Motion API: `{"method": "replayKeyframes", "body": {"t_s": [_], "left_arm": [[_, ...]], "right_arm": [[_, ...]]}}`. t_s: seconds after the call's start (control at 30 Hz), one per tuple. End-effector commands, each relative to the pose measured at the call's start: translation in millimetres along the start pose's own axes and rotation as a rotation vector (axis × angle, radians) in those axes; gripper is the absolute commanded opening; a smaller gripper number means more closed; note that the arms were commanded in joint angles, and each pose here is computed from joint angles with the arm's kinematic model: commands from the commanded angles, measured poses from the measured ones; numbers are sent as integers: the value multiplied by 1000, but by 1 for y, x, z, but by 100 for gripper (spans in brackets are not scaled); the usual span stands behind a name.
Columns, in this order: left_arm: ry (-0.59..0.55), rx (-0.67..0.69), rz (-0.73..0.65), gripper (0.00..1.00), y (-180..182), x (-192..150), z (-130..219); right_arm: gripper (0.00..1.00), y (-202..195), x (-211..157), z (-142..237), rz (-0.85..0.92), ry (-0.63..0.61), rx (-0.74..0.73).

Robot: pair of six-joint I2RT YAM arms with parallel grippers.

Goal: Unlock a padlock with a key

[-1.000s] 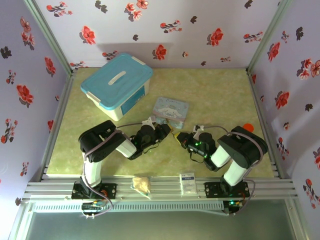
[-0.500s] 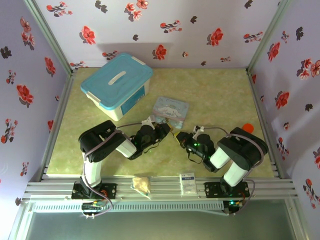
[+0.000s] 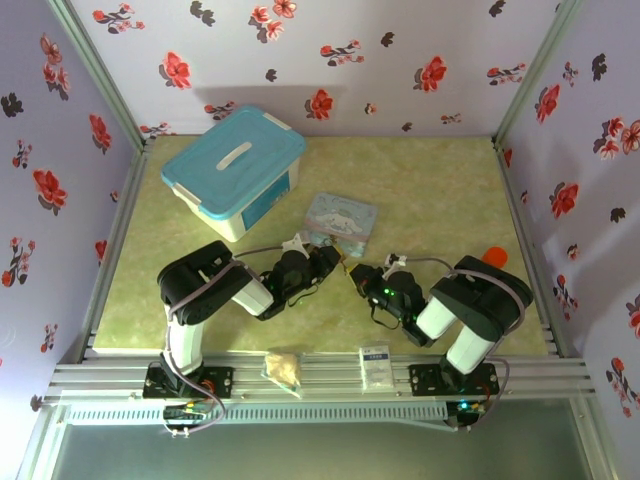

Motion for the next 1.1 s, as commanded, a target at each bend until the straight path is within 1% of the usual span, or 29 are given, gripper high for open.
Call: {"method": "replayKeyframes", "body": {"t_s": [0.0, 0.2, 0.63, 0.97, 1.07], "left_arm": [[42, -148, -7, 0, -32, -10, 1], [47, -146, 2, 0, -31, -11, -1], [44, -141, 0, 0, -29, -9, 0], [47, -128, -10, 0, -25, -9, 0], [51, -92, -44, 4, -19, -8, -1]], "right_arm": [[0, 17, -3, -9, 22, -4, 71], [0, 22, -3, -5, 33, -10, 93], [0, 11, 5, 6, 46, -18, 56], [0, 10, 4, 5, 86, 48, 55], [0, 6, 3, 3, 78, 78, 39]]}}
Point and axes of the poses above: each hand's point on the last joint's axis, 136 mm out from that joint toward the fingers, its own z axis back along the fingers, its own y axis along the line the jaws close on, x = y × z, the point moved 8 cm from there along z, back along the fingers, and after that the axes turned 8 degrees about -z, right-handed, at the moved point
